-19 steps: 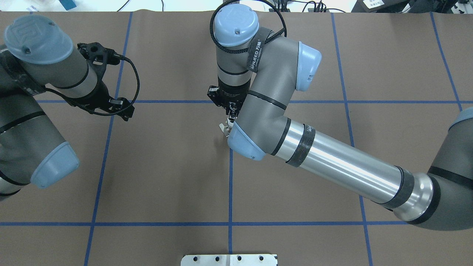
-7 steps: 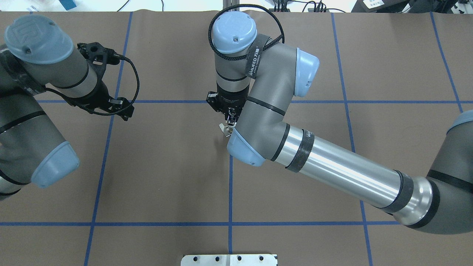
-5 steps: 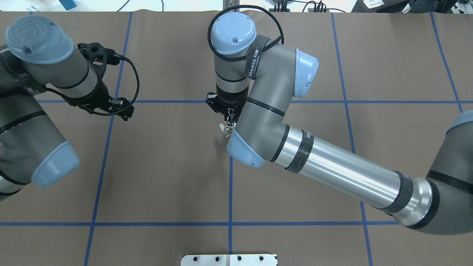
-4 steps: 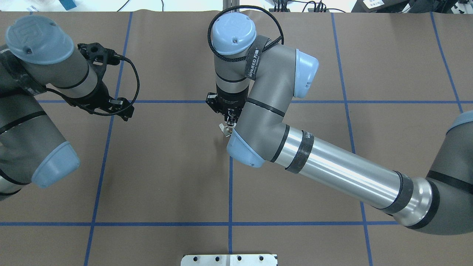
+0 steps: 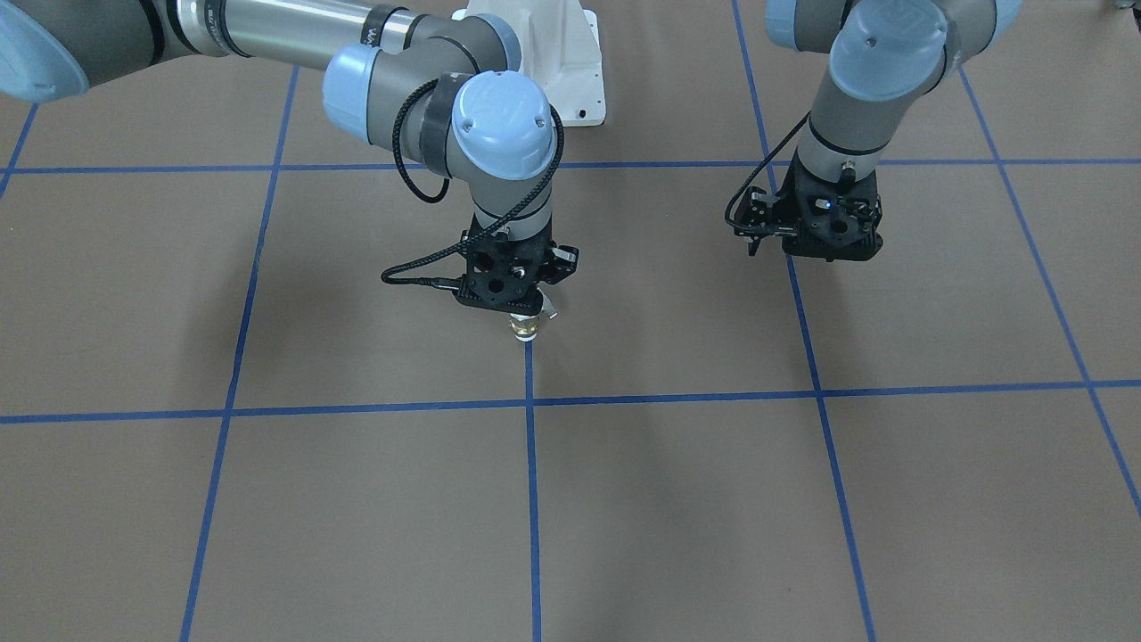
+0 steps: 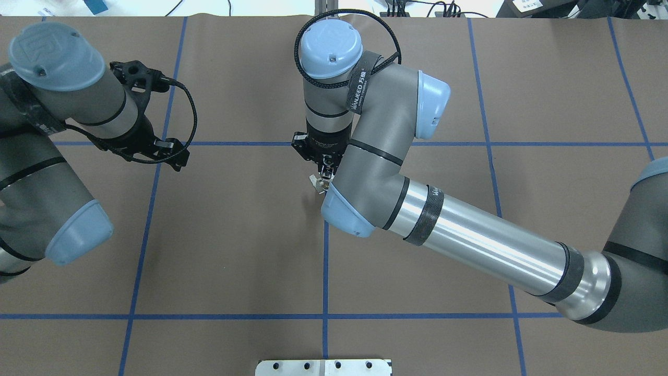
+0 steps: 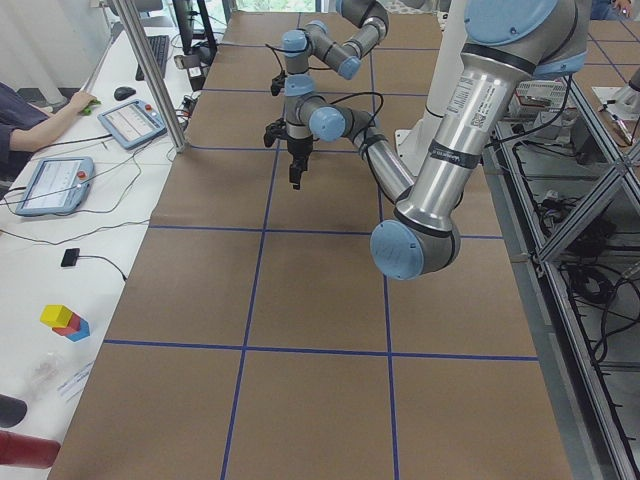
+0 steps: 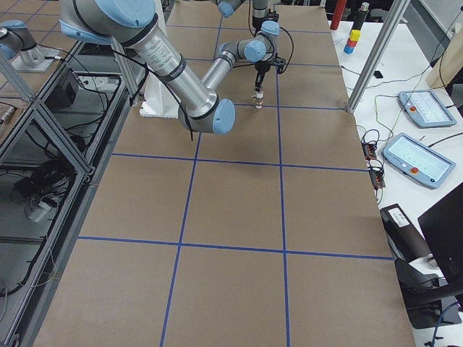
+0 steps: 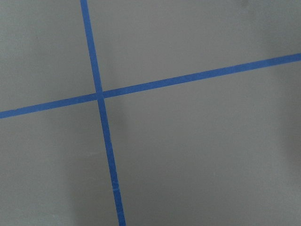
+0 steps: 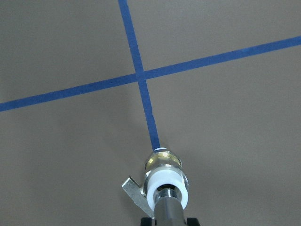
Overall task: Assemble PPR valve and pipe with both arms
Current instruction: 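Lower the chrome fitting onto the valve top and press it down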
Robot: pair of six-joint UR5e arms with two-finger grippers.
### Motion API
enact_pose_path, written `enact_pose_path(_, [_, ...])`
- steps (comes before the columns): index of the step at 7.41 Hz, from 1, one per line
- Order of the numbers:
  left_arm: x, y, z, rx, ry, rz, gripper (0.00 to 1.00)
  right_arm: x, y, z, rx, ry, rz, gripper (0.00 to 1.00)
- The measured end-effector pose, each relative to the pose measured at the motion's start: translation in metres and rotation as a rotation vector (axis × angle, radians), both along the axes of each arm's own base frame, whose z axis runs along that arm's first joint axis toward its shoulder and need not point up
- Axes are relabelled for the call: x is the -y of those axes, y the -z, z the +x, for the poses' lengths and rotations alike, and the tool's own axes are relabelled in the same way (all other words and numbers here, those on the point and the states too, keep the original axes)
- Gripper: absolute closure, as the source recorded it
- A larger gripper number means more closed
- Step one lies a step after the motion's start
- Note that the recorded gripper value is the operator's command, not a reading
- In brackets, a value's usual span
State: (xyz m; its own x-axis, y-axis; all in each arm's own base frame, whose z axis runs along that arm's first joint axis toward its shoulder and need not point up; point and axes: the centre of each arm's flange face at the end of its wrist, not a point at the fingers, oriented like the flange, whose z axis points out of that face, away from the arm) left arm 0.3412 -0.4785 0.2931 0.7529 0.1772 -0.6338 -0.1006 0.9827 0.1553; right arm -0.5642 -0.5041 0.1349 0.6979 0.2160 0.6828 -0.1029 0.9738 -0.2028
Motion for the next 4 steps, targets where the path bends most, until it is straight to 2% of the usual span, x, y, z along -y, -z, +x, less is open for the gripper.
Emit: enact_pose_path(4, [0.0,0.0,0.0,0.0,0.001,0.0,0.0,0.0005,-0.0035,-0.0007,-0.003,0.005,0.004,1.0])
